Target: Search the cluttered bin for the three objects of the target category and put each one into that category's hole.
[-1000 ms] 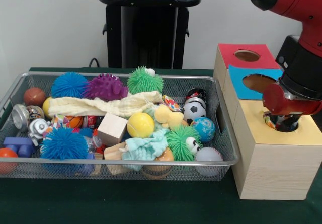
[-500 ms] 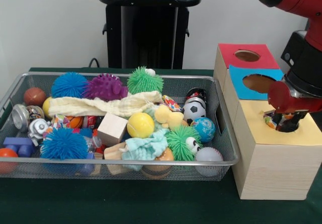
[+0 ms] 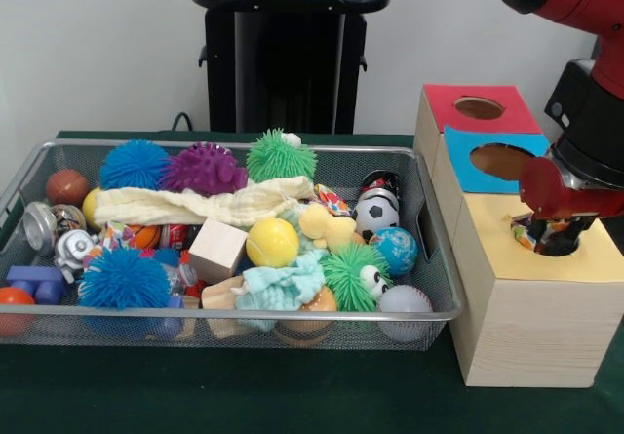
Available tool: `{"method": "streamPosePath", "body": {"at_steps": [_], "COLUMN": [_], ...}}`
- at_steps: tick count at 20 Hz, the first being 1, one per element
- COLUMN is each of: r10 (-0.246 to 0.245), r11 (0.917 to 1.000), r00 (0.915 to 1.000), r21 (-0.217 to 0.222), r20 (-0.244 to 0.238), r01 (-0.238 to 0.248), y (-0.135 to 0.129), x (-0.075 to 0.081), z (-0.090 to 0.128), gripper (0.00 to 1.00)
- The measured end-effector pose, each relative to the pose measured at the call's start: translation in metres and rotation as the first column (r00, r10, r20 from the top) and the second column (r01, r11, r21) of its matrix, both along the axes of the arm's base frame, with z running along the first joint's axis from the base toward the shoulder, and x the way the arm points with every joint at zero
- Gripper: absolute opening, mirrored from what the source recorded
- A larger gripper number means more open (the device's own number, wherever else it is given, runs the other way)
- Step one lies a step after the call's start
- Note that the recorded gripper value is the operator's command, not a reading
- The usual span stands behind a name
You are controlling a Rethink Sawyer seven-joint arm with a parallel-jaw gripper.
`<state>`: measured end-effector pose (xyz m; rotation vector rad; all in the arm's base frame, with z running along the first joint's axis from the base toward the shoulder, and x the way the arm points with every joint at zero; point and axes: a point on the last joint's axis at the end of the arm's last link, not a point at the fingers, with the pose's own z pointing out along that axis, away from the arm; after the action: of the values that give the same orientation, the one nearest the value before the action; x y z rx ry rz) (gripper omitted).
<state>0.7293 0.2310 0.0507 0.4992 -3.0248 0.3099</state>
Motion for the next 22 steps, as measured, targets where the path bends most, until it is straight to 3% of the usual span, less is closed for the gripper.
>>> {"method": "streamPosePath", "body": {"at_steps": [1,7,15,22], "r10": [0.0,0.002,0.011,0.019], "r11": [1.0,1.0,0.9998,0.9996], "r00": [1.0,0.9998,0.9999,0.9986], "r21": [0.0,0.005,0.015,0.021], "r20": [0.003,0.018,0.003,-0.05], "r01": [0.0,-0.002,-0.011,-0.018], "y": [-0.001,-0.002,0.005,0.008], "x": [0.001,0.01,0.015,0.022], "z": [0.001,0.006,0.012,0.024], "gripper": [0.0,0.0,0.0,0.0]}}
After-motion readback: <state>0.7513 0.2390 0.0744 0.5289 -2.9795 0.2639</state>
